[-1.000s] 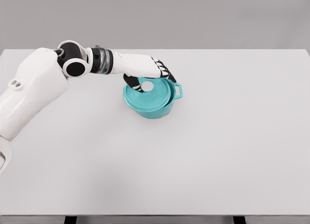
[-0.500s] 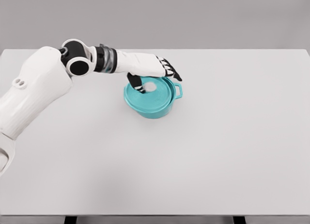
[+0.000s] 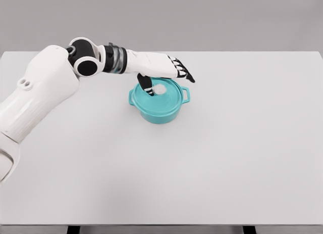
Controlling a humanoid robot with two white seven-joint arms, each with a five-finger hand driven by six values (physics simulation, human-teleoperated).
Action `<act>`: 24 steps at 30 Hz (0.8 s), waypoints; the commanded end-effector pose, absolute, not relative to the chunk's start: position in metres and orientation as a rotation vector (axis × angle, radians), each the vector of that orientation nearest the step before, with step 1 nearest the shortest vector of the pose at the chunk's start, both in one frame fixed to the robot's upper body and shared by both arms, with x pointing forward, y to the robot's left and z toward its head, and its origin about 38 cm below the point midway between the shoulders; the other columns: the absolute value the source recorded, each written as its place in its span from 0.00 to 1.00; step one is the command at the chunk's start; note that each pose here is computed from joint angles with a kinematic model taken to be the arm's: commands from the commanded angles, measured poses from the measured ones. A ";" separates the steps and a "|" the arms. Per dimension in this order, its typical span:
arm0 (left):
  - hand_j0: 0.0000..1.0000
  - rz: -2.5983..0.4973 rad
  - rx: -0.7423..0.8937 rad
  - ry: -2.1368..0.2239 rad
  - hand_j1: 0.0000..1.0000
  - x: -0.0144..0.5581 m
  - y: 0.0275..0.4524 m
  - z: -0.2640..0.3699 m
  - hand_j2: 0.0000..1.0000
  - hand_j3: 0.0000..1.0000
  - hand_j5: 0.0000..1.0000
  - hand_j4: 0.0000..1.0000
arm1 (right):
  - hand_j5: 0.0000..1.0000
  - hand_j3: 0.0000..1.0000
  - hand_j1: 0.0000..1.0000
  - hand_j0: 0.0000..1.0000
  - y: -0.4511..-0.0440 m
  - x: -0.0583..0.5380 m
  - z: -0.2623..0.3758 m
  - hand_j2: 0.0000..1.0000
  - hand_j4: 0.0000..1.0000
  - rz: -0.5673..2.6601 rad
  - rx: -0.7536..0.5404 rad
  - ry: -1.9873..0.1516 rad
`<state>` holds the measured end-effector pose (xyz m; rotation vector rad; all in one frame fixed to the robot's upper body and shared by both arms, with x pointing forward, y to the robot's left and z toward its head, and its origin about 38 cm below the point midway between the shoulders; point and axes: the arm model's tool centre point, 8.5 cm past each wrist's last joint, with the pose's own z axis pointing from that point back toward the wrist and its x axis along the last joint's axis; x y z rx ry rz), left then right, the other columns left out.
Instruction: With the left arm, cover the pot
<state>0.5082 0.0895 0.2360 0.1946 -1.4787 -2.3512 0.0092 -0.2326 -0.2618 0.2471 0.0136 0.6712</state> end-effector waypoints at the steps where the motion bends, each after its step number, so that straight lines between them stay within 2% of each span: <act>1: 1.00 -2.343 0.191 -1.483 1.00 0.509 0.089 0.236 1.00 1.00 1.00 1.00 | 1.00 1.00 1.00 1.00 -0.233 0.009 -0.262 1.00 1.00 0.671 0.247 0.013; 11: 1.00 -2.319 0.176 -1.457 1.00 0.515 0.087 0.228 1.00 1.00 1.00 1.00 | 1.00 1.00 1.00 1.00 -0.233 0.009 -0.262 1.00 1.00 0.671 0.248 0.014; 24: 1.00 -2.308 0.196 -1.408 1.00 0.519 0.105 0.221 1.00 1.00 1.00 1.00 | 1.00 1.00 1.00 1.00 -0.233 0.009 -0.262 1.00 1.00 0.671 0.248 0.014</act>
